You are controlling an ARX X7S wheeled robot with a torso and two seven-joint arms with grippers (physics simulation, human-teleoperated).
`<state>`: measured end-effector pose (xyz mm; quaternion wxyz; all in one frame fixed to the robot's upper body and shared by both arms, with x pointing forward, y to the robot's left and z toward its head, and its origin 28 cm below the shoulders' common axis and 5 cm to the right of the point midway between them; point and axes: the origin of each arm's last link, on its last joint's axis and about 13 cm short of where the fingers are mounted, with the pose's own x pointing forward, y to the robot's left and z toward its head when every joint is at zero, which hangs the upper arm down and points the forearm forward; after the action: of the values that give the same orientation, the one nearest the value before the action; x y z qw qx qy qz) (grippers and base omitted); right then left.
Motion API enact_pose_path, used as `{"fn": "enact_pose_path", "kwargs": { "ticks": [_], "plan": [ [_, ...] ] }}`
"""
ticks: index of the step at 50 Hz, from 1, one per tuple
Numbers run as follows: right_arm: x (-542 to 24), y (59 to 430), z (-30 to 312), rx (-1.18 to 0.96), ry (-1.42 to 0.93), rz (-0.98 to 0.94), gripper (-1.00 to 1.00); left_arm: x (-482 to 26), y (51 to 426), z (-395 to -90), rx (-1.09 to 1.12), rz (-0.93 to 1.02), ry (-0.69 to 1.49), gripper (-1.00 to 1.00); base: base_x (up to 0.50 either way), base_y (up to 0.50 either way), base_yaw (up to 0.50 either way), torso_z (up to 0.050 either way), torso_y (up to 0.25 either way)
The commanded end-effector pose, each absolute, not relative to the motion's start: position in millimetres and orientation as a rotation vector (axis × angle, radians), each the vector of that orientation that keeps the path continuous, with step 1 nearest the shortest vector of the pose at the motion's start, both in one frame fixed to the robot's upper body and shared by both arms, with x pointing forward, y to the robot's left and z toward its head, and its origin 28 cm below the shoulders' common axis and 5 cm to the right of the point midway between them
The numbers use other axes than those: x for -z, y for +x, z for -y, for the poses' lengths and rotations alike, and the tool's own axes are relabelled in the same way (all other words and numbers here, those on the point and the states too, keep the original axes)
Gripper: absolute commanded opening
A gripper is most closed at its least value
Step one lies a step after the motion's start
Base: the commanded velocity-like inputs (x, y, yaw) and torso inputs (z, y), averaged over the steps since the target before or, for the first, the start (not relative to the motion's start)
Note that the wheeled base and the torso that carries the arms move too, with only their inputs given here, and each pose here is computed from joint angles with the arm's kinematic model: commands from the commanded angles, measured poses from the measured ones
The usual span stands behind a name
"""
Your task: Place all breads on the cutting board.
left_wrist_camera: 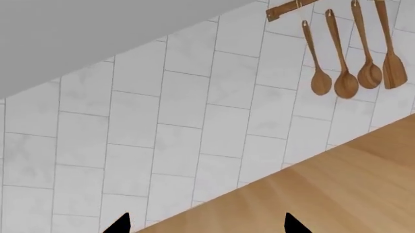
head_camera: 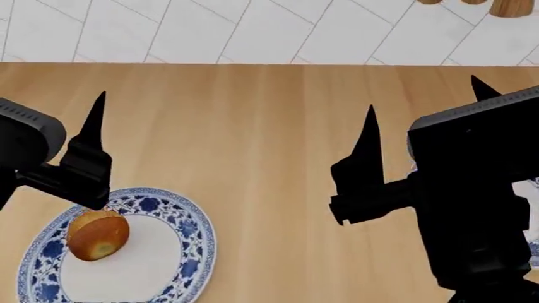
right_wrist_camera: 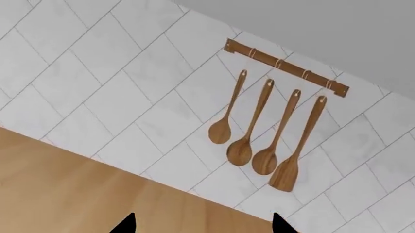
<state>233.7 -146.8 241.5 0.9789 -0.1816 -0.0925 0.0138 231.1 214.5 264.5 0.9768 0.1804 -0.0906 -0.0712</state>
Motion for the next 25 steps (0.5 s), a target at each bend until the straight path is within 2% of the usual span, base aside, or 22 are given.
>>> {"fn": "enact_pose_path", "kwargs": {
  "ticks": [1,7,14,25],
  "plan": [
    [-246,233,151,-0.018,-0.336,0.199,1.00,-264,234,-211,0.156,0.177,0.347,1.00,0.46,0.38,0.00,0.050,0.021],
    [-242,233,156,0.033,-0.300,0.188,1.00,-262,237,-206,0.156,0.158,0.347,1.00,0.49,0.32,0.00,0.049,0.024],
    [-231,237,170,0.141,-0.216,0.137,1.00,-257,239,-204,0.135,0.135,0.333,1.00,0.47,0.28,0.00,0.000,0.000],
    [-211,236,187,0.282,-0.116,0.024,1.00,-239,237,-202,0.281,-0.007,0.298,1.00,0.01,0.03,0.00,0.000,0.000]
  ]
}}
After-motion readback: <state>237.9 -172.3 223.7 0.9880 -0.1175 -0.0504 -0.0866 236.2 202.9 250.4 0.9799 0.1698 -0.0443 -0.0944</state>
